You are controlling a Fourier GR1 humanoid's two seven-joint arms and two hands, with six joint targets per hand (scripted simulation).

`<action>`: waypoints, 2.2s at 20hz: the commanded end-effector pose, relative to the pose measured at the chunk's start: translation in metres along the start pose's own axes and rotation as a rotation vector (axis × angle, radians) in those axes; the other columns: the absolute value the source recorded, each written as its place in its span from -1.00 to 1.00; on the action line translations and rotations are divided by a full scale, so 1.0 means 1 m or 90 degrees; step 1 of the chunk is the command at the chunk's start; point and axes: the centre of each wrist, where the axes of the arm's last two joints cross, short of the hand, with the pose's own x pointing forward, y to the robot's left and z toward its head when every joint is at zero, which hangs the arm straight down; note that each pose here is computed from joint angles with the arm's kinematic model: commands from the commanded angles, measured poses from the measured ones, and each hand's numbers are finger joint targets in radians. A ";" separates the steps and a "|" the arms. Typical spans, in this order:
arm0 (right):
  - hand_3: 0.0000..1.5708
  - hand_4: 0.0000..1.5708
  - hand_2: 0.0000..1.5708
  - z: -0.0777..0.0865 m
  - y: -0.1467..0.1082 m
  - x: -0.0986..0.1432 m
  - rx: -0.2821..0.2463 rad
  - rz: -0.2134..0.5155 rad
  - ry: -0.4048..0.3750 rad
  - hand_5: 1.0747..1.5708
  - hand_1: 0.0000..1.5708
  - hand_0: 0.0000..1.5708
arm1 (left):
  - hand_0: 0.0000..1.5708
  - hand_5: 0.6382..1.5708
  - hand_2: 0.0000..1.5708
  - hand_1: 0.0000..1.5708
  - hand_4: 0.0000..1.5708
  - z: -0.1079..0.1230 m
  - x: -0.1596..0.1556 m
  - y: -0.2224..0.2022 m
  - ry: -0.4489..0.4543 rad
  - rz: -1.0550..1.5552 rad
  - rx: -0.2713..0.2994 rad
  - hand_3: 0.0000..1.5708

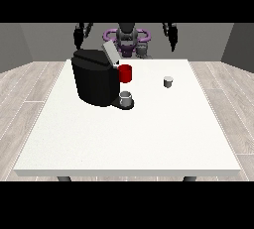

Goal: Insert the coffee pod into the coffee machine and close the lid

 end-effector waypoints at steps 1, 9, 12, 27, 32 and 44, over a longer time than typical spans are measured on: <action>-1.00 -0.84 -1.00 -0.001 0.007 -0.009 -0.015 -0.029 0.019 1.00 -1.00 -1.00 | -1.00 1.00 -1.00 -1.00 -0.59 0.000 0.007 -0.005 -0.011 -0.018 -0.015 -1.00; -1.00 -0.88 -1.00 0.022 -0.010 -0.030 -0.165 -0.061 -0.001 1.00 -1.00 -1.00 | -1.00 1.00 -1.00 -1.00 -0.65 0.023 -0.023 0.032 -0.105 0.073 -0.050 -1.00; -1.00 -0.82 -1.00 0.023 -0.017 -0.017 -0.150 -0.068 0.012 1.00 -1.00 -1.00 | -1.00 1.00 -1.00 -1.00 -0.69 0.029 -0.034 0.046 -0.082 -0.003 -0.032 -1.00; -1.00 -0.64 -1.00 -0.007 0.021 -0.006 -0.095 -0.090 -0.061 1.00 -1.00 -1.00 | -1.00 1.00 -1.00 -1.00 -1.00 -0.057 0.005 0.094 -0.009 -0.138 -0.040 -1.00; -1.00 -0.58 -1.00 -0.018 0.028 0.009 -0.072 -0.069 -0.053 1.00 -1.00 -1.00 | -1.00 1.00 -1.00 -1.00 -1.00 -0.074 0.016 0.133 0.008 -0.166 -0.025 -1.00; -1.00 -0.46 -1.00 -0.038 0.039 0.014 -0.088 -0.047 -0.016 1.00 -1.00 -1.00 | -1.00 1.00 -1.00 -1.00 -1.00 -0.099 -0.011 0.104 0.092 -0.269 -0.051 -1.00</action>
